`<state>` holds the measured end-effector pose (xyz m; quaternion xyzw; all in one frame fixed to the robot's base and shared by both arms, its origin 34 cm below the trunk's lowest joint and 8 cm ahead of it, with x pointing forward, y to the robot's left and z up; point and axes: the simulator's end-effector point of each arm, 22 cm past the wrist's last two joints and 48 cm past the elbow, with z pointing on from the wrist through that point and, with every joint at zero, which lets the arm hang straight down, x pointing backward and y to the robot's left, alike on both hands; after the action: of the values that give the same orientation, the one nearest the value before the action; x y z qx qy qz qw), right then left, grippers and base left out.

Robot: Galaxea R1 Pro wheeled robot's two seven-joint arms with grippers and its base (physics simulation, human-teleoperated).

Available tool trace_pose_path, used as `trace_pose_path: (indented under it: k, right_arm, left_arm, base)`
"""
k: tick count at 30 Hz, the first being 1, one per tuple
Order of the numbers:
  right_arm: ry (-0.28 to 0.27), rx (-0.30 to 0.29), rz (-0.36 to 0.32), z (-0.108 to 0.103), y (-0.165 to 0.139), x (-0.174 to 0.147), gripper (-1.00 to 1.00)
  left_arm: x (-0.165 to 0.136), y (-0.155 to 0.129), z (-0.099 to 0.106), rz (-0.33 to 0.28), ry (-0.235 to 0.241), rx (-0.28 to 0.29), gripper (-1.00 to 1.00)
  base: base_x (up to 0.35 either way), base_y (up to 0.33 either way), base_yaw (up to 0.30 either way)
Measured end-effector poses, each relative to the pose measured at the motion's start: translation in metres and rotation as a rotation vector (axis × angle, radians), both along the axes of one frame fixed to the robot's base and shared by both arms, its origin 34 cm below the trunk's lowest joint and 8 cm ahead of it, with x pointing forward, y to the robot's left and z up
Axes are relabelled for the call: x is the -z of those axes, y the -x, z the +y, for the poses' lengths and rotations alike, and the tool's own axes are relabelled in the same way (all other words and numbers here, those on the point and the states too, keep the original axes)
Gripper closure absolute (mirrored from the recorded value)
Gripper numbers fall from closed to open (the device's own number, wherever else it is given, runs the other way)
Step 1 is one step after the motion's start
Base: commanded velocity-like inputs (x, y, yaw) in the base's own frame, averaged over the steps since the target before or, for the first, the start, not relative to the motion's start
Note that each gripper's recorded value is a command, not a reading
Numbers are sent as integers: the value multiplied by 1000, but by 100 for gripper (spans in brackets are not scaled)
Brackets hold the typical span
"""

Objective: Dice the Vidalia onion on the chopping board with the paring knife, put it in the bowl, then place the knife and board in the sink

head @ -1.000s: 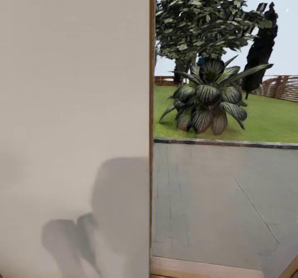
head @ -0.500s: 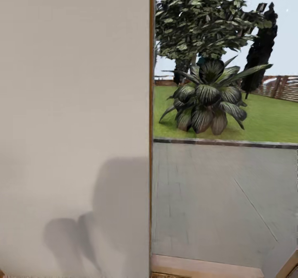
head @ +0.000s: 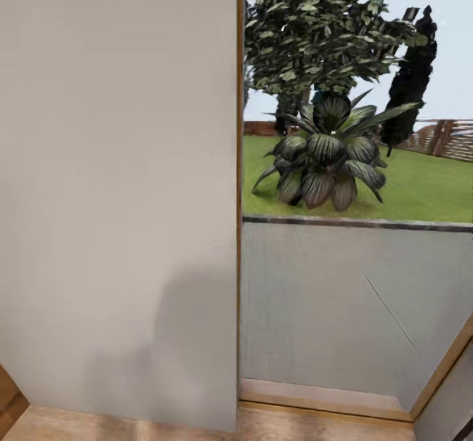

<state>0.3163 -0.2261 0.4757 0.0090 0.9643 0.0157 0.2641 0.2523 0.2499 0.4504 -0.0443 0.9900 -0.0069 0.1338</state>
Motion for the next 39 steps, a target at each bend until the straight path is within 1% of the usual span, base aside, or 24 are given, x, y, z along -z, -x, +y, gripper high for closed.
trace_pose_path:
  k: [13, 23, 28, 33, 39]
  right_arm:
    - [0, 1, -2, 0, -1, 0, -100]
    - [1, 1, -5, -1, -2, -1, -100]
    - [1, 1, -7, -1, -3, -1, -100]
    - [2, 1, -10, -1, -3, -2, -100]
    - [0, 1, -11, 0, -4, -2, -100]
  left_arm:
    - [0, 0, 0, 0, 0, -1, -100]
    - [0, 0, 0, -1, -1, -1, -100]
    - [1, 6, 0, 12, -1, -2, -100]
    - [1, 7, 1, 12, -4, -2, -100]
    - [1, 6, 2, 11, -7, -2, -100]
  base:
    - [-345, 0, -16]
    - [-345, 0, -240]
    - [-345, -52, -268]
    - [-324, -137, -260]
    - [-232, -252, -39]
